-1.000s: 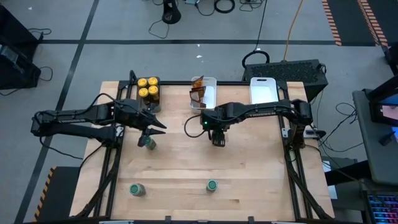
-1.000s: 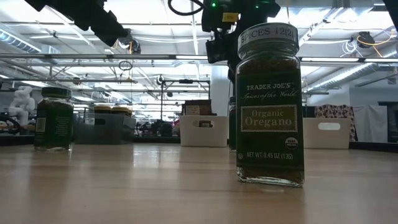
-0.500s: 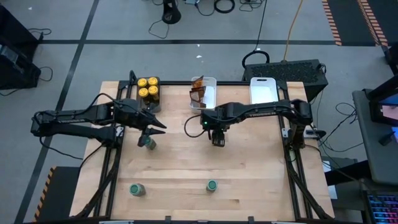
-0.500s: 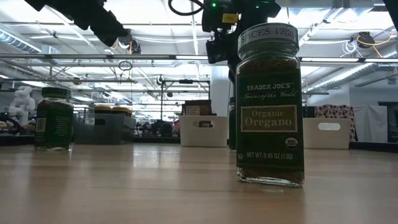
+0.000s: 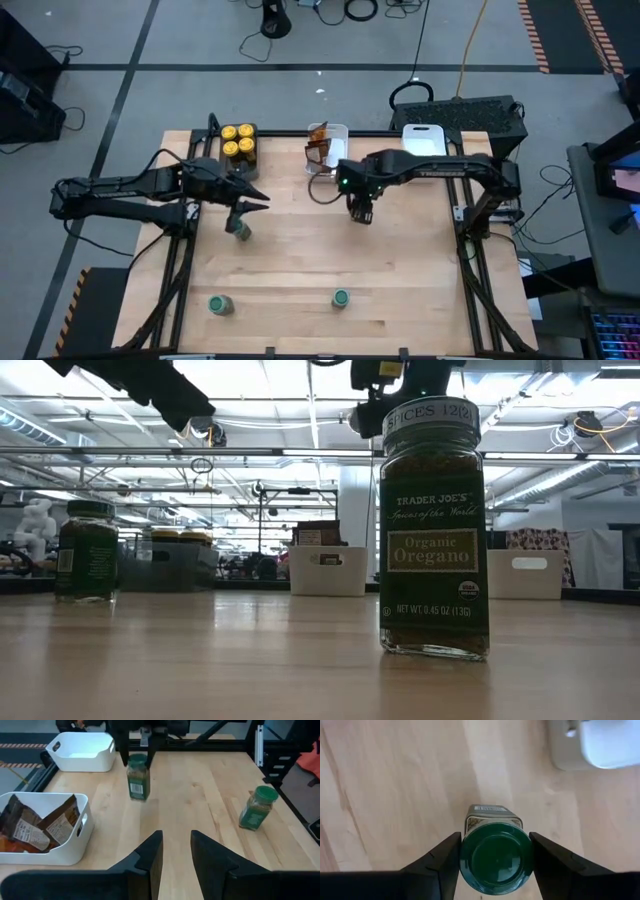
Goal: Sort spices by type
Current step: Put the top right green seasoning bottle into the right white bin
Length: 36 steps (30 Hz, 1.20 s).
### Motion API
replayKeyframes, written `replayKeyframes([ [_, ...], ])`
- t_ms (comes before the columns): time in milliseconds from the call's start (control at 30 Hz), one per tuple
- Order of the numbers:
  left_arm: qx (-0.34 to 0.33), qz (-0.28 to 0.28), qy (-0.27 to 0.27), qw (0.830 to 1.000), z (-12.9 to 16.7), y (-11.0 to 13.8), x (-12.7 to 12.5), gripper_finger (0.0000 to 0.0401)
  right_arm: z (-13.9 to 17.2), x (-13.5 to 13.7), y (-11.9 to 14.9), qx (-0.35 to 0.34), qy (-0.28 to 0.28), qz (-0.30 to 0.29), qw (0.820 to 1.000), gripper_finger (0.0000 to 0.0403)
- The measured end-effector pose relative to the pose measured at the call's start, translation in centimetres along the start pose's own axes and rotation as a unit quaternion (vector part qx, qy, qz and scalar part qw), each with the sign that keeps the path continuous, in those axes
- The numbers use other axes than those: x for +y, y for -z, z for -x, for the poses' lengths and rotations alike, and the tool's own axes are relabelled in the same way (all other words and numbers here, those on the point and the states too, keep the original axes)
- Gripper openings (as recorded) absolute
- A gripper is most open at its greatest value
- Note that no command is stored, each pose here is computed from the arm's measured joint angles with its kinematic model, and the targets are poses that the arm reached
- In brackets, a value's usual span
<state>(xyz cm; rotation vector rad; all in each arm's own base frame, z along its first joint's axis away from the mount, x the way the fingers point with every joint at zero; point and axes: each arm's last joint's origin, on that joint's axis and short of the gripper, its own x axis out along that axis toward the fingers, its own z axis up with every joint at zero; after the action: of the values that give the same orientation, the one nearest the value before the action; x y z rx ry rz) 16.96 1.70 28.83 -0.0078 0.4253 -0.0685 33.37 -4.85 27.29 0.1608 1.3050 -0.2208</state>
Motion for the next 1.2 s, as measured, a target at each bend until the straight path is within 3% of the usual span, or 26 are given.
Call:
replayKeyframes([
  [300,-0.002,0.0,-0.011,1.0,0.0,0.0,0.1,0.0105,4.4,-3.4,1.5,-0.049,0.025,-0.094,0.994,0.0191],
  [433,0.001,0.007,-0.011,1.0,0.0,0.0,0.1,0.0105,6.5,-5.2,2.9,-0.065,0.071,-0.158,0.983,0.0192],
  [600,0.002,0.014,-0.021,1.0,0.0,0.0,0.1,0.0105,8.3,-7.8,4.4,-0.072,0.089,-0.232,0.966,0.0191],
  [1033,-0.007,0.015,-0.06,0.998,-0.1,-0.2,0.4,0.0105,9.5,-14.5,7.4,-0.047,0.141,-0.341,0.928,0.0191],
  [1200,-0.008,0.041,-0.067,0.997,-0.1,-0.2,0.4,0.0105,9.8,-17.1,8.6,-0.05,0.157,-0.394,0.904,0.0192],
])
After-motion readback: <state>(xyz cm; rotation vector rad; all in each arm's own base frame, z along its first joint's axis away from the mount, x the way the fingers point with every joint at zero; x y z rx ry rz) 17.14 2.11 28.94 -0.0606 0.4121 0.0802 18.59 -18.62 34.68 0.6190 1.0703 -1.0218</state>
